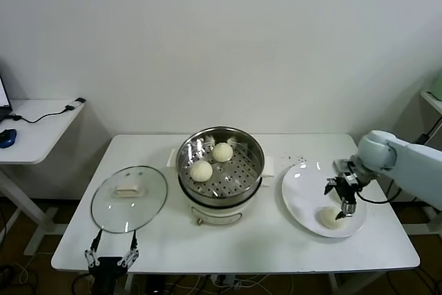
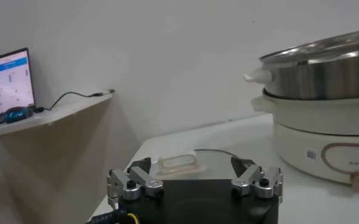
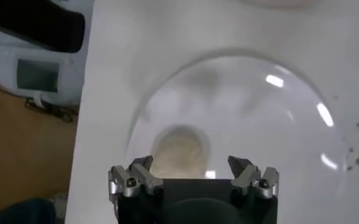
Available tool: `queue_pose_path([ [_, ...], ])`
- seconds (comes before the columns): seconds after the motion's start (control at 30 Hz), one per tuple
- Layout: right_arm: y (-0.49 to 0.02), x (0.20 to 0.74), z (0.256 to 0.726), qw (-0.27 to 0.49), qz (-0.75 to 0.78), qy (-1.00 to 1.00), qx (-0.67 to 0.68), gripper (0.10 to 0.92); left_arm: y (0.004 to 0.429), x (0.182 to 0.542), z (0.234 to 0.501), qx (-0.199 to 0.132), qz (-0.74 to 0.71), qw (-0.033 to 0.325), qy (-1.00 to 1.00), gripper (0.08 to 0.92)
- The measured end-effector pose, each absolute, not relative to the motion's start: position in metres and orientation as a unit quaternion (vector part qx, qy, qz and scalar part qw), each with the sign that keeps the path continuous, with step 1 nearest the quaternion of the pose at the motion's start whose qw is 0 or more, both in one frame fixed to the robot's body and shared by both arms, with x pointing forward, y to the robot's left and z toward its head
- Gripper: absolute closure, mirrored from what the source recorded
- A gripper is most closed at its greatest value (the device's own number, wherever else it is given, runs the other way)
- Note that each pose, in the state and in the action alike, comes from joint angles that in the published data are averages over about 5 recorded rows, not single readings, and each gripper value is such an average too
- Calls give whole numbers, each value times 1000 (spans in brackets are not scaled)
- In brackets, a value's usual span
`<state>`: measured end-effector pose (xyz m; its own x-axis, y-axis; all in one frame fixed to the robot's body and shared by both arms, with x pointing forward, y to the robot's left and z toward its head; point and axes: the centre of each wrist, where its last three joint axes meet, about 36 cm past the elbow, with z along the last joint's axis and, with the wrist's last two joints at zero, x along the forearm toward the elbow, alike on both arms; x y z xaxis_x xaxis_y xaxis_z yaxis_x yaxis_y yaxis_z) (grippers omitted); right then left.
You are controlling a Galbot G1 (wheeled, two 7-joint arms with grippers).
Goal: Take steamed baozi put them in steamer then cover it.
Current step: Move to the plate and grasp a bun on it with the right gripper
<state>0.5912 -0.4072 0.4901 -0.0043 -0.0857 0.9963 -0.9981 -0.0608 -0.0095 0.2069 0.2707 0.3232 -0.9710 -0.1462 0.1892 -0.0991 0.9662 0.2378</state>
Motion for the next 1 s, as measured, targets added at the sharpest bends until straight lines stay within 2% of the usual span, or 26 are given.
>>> queue_pose_path([
  [0.5,-406,594,456,473,499,-497,528,202,271,202,318,62,-118,110,-985,177],
  [1.0,-400,603,450,470,499,-492,536,334,270,202,317,62,-118,110,-985,177],
])
